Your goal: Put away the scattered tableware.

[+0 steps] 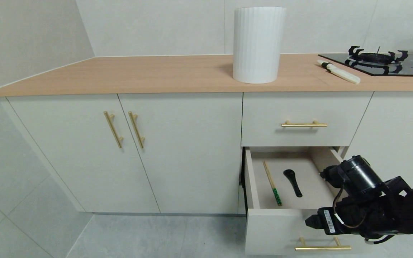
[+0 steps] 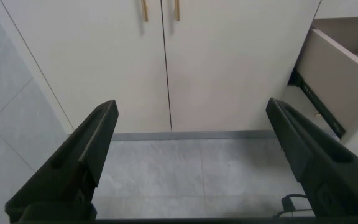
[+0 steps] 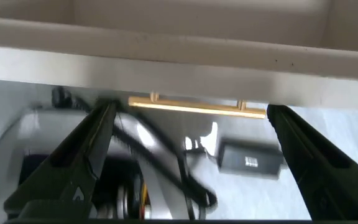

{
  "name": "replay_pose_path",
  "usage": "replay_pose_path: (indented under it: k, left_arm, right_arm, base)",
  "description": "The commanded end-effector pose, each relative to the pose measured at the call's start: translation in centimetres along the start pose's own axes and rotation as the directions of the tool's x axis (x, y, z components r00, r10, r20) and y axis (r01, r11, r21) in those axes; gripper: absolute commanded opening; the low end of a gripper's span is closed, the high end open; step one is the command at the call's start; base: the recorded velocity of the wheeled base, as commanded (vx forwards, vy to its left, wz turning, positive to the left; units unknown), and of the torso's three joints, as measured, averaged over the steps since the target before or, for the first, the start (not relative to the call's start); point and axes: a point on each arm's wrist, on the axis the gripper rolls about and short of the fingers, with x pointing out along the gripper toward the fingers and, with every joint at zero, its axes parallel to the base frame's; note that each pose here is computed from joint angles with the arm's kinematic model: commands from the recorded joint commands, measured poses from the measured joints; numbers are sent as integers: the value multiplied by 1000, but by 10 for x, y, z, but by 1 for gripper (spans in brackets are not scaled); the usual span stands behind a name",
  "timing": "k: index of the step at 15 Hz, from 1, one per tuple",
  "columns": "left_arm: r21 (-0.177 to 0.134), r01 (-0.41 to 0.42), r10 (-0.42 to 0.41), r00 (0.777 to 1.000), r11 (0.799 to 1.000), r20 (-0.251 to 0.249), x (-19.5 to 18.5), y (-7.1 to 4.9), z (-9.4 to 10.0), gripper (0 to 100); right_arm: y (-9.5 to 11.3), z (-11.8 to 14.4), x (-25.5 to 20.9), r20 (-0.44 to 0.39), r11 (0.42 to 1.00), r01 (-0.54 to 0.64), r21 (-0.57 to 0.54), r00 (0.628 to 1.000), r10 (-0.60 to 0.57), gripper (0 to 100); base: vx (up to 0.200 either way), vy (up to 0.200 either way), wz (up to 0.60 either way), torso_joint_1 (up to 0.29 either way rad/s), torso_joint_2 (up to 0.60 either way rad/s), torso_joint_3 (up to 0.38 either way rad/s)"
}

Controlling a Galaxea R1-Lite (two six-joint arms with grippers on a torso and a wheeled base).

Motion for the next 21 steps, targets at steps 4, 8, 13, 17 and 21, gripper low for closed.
replay_pose_path:
  k: [4, 8, 13, 17, 21]
  left_arm:
    - [0, 0, 0, 1000, 1000, 0, 0, 0, 0, 100]
    - [0, 0, 0, 1000, 1000, 0, 0, 0, 0, 100]
    - [0, 0, 0, 1000, 1000, 0, 0, 0, 0, 100]
    - [0, 0, 0, 1000, 1000, 0, 0, 0, 0, 100]
    - [0, 0, 0, 1000, 1000, 0, 0, 0, 0, 100]
  right_arm:
    - [-5, 10, 25, 37, 999, 17, 40, 999, -18, 100]
    - [-2, 28, 55, 71, 1000, 24, 17, 997, -25, 100]
    - [-6, 64, 97, 209, 1000, 29, -4, 977, -28, 100]
    - [-5, 75, 126, 338, 1000, 12, 16, 941, -17, 100]
    - [-13, 78, 144, 404, 999, 9, 51, 914, -29, 100]
  base:
    - [0, 0, 0, 0, 0, 0]
    - [0, 0, 0, 0, 0, 0]
    - [0, 0, 0, 0, 0, 0]
    - [0, 0, 0, 0, 0, 0]
    - [0, 0, 0, 0, 0, 0]
